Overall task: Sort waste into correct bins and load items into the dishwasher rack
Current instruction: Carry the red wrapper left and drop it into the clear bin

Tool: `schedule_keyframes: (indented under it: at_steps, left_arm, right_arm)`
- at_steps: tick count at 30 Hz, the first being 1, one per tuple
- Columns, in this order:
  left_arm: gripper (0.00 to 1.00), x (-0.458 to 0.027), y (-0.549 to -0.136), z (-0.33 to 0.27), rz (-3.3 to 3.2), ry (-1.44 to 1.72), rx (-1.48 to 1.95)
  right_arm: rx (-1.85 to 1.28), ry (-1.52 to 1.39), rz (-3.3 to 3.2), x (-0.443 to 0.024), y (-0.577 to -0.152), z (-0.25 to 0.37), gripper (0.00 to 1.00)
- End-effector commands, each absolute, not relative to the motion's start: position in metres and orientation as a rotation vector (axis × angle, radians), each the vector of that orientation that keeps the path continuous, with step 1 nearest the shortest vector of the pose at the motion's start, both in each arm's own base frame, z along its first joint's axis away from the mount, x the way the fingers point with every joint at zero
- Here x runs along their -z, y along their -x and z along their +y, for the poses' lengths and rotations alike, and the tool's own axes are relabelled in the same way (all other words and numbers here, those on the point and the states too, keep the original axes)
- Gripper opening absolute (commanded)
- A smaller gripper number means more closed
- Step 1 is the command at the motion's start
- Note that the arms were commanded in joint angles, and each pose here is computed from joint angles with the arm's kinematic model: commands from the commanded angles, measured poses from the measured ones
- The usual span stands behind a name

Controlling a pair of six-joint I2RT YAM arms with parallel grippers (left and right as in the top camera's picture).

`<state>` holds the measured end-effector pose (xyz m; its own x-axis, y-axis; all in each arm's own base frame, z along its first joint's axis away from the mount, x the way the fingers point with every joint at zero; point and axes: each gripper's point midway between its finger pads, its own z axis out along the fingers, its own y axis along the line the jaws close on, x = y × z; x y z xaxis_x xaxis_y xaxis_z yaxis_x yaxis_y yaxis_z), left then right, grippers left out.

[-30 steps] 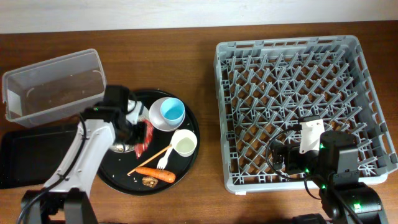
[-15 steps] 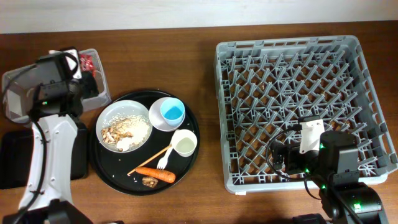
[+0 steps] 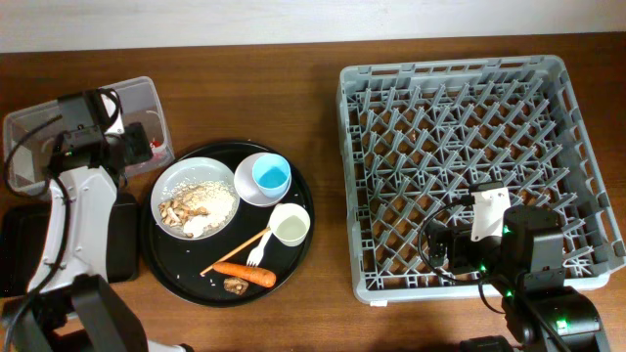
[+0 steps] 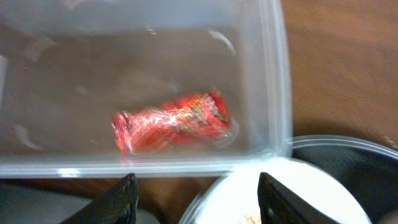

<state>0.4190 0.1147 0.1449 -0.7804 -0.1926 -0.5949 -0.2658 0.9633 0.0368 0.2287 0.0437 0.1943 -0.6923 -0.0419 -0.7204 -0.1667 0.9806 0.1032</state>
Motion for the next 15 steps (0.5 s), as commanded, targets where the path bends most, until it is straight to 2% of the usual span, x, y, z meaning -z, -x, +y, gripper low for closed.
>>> schedule_keyframes:
  at_steps: [1,4,15]
  left_arm:
    - [0.62,-0.143,-0.391,0.042,2.623,0.182,0.234]
    - [0.61,-0.113,-0.345,0.006,2.834,0.138,0.337]
    - [0.59,-0.056,-0.292,-0.003,3.028,0.108,0.252]
  right_arm:
    - [-0.209,0.14,2.304,-0.205,-0.231,0.045,0.99]
    - [-0.209,0.14,2.304,-0.205,-0.231,0.045,0.99]
    - [-0.209,0.141,2.307,-0.204,-0.23,0.045,0.99]
